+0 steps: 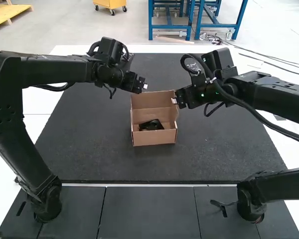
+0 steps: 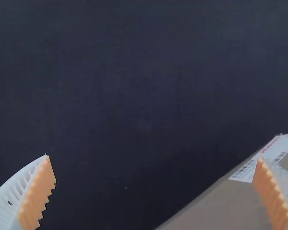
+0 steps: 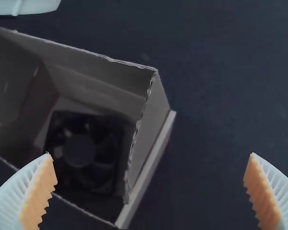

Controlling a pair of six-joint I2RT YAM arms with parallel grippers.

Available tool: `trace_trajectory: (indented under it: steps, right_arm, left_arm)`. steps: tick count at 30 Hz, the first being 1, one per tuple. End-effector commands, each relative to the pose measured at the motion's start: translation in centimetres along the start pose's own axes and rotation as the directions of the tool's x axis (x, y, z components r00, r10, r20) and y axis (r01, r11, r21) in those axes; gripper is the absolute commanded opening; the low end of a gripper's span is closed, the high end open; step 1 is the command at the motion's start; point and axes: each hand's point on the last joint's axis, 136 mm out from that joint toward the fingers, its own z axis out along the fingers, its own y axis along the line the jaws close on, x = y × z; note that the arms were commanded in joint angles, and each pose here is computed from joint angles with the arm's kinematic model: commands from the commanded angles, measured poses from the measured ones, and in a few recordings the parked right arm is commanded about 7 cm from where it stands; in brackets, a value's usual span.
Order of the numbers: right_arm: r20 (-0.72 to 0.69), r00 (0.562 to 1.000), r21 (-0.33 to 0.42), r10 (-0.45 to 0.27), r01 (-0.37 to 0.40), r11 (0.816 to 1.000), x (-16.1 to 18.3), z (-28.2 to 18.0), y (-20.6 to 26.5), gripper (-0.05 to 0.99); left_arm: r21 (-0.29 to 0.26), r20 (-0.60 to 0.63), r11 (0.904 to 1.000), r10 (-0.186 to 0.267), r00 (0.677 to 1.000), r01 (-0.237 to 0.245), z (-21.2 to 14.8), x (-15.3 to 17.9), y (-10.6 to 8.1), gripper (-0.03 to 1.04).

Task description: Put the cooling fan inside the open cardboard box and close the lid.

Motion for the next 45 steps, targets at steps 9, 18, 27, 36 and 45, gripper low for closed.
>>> trace_trajectory:
  steps: [9, 18, 27, 36, 45]
  right_arm:
    - [0.037, 0.999, 0.002, 0.001, -0.001, 1.000, -1.8, -1.4, -0.4, 0.89]
    - [0.004, 1.000, -0.028, -0.008, 0.008, 1.000, -1.4, -1.8, 0.1, 0.89]
    - [-0.012, 1.000, -0.072, -0.005, 0.004, 0.997, -1.0, -2.2, 0.9, 0.89]
    - [-0.059, 0.998, -0.092, -0.011, 0.005, 0.996, 0.4, -2.1, 1.2, 0.89]
    - [-0.100, 0.995, -0.102, -0.021, 0.011, 0.995, 1.5, -2.1, 1.4, 0.89]
  left_arm:
    - [0.034, -0.108, 0.9987, 0.040, 0.993, -0.036, 0.1, 3.2, -1.1, 0.97]
    - [0.080, -0.185, 0.9954, 0.067, 0.980, -0.053, 0.4, 6.6, -3.1, 0.97]
    - [0.104, -0.222, 0.9919, 0.094, 0.970, -0.073, 0.5, 8.6, -4.3, 0.97]
    - [0.122, -0.232, 0.9876, 0.125, 0.965, -0.099, 1.1, 10.7, -5.2, 0.97]
    - [0.150, -0.252, 0.9813, 0.157, 0.955, -0.121, 1.7, 12.6, -6.6, 0.97]
